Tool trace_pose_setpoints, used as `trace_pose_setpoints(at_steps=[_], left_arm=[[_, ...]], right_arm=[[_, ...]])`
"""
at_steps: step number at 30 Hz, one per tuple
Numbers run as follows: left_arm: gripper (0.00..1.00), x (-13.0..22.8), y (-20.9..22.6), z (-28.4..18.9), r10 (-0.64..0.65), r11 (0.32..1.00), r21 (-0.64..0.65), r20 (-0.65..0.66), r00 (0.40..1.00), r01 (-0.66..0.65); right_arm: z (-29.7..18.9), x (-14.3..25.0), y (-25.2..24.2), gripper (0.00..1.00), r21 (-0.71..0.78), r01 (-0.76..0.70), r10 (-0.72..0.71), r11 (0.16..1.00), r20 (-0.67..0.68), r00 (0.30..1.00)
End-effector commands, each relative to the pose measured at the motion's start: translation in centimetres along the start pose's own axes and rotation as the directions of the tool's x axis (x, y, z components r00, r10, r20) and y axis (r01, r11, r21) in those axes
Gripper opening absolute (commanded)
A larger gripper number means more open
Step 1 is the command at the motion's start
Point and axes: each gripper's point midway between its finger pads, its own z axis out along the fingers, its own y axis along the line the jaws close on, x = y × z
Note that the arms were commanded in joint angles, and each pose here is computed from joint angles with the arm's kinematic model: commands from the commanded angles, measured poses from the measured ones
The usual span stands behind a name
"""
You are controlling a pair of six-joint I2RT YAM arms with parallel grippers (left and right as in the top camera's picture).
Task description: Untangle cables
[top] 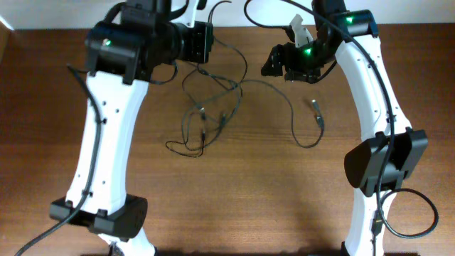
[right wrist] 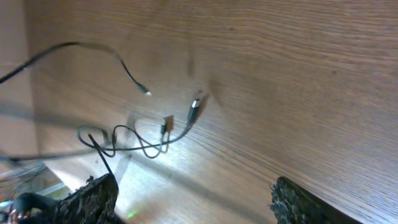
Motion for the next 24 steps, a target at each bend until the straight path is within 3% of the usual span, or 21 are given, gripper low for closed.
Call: trace_pose_setpoints(at_steps=[1, 5, 8, 12, 17, 20, 21, 22, 24], left_arm=[[0.0, -0.7, -1.1, -1.1, 0.033, 0.999, 0.042, 0.039, 0.999, -0.034], [0.0, -0.8, -1.0, -0.9, 0.034, 0.998, 0.043, 0.044, 0.998, -0.036], [0.0, -1.5, -1.6, -1.0, 0.043, 0.996, 0.074, 0.071, 0.997, -0.048], [0.0, -3.0, -4.1, -2.6, 0.066, 0.974, 0.205, 0.148, 0.987, -0.096], [0.0, -3.7, -5.5, -5.6, 0.087, 0.965, 0.224, 0.213, 0.973, -0.135], [0.0, -4.2, -5.0, -8.4, 0.088, 0.971, 0.191, 0.269, 0.959, -0.142], [0.0, -4.4, -4.6, -8.9, 0.085, 0.975, 0.176, 0.278, 0.957, -0.138], [0.0, -4.6, -3.3, -9.5, 0.074, 0.983, 0.138, 0.29, 0.954, -0.119], [0.0, -4.7, -0.2, -9.6, 0.044, 0.997, 0.053, 0.286, 0.957, -0.062]], right_arm=[[-0.2, -0.1, 2.3, 0.81, -0.135, 0.031, -0.03, 0.99, 0.003, 1.0], [-0.9, -0.5, 5.5, 0.8, -0.312, 0.116, -0.11, 0.943, 0.039, 0.993], [-0.5, -0.3, 5.9, 0.8, -0.305, 0.159, -0.154, 0.939, 0.042, 0.987], [1.5, -0.4, 6.0, 0.81, -0.189, 0.222, -0.217, 0.957, 0.047, 0.975], [3.2, -2.8, 6.0, 0.8, -0.073, 0.22, -0.21, 0.973, 0.122, 0.97], [3.4, -4.5, 3.9, 0.21, 0.052, 0.13, -0.138, 0.99, 0.175, 0.975], [3.3, -4.6, 3.6, 0.09, 0.072, 0.117, -0.128, 0.991, 0.182, 0.975], [2.6, -4.9, 3.2, 0.04, 0.086, 0.086, -0.101, 0.993, 0.201, 0.974], [0.1, -5.4, 3.4, 0.04, 0.101, 0.087, -0.11, 0.991, 0.251, 0.962]])
